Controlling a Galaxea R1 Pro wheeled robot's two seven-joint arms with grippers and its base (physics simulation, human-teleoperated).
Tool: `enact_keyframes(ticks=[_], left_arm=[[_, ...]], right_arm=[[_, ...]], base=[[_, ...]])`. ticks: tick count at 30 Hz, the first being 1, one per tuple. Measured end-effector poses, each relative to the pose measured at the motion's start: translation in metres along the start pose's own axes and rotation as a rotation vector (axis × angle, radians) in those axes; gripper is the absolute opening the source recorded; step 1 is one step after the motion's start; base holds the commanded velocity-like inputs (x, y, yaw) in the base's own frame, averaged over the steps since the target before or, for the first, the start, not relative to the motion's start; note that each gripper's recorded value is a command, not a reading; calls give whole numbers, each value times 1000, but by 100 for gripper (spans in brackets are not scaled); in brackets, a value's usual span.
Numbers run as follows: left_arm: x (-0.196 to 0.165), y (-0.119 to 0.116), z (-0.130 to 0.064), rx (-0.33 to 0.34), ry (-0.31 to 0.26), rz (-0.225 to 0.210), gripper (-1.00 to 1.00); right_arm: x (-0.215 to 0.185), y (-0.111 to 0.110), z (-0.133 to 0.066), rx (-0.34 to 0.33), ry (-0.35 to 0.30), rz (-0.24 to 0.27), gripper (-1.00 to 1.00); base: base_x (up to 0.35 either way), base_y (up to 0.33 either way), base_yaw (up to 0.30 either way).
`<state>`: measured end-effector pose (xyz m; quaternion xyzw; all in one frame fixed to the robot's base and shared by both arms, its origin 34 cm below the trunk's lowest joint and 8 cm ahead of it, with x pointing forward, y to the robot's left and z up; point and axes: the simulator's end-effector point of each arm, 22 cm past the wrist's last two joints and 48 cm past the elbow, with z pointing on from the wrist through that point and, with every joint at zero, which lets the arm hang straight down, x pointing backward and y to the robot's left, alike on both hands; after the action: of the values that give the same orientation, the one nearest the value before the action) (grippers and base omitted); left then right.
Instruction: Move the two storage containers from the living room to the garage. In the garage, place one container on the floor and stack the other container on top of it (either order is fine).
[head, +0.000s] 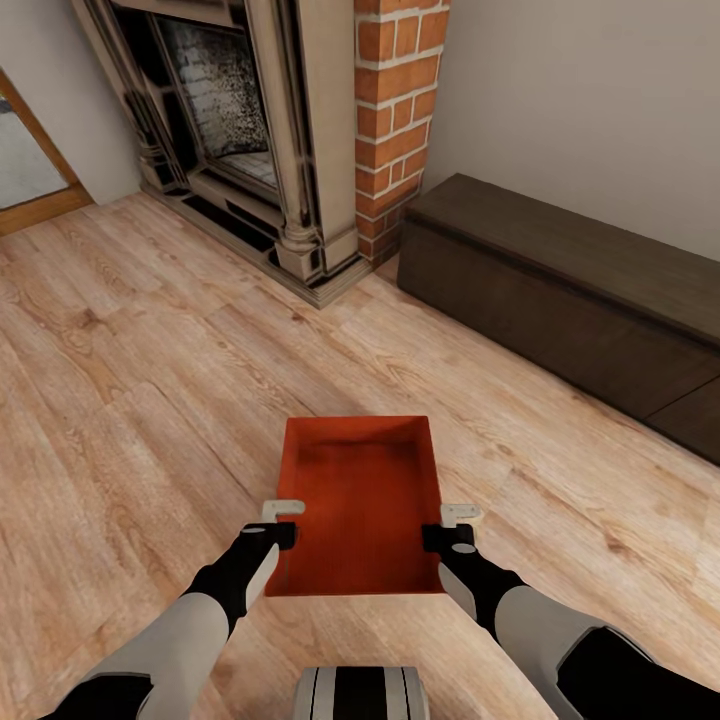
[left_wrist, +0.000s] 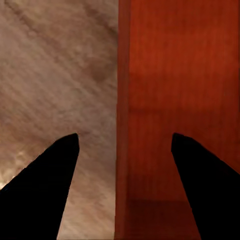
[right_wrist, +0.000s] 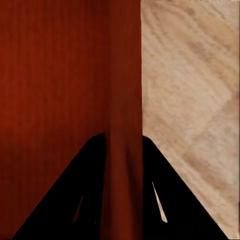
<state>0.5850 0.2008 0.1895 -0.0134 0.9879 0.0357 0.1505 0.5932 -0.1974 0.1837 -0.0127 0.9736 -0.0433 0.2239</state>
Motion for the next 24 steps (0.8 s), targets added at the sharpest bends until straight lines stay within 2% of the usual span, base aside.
enact_keyframes(ticks=[3, 9, 21, 24], left_arm=[[-1, -2, 0, 6, -5, -14, -100], [-7, -3, 0, 7, -33, -13, -100], [-8, -3, 0, 8, -35, -10, -100], [-11, -3, -6, 8, -33, -15, -100]], right_arm=[[0, 0, 0, 0, -1, -1, -100], [0, 1, 0, -3, -1, -2, -100], [0, 1, 0, -2, 0, -1, -100], [-4, 0, -5, -2, 1, -1, -100]], base=[[0, 0, 0], [0, 0, 0], [0, 0, 0], [0, 0, 0]])
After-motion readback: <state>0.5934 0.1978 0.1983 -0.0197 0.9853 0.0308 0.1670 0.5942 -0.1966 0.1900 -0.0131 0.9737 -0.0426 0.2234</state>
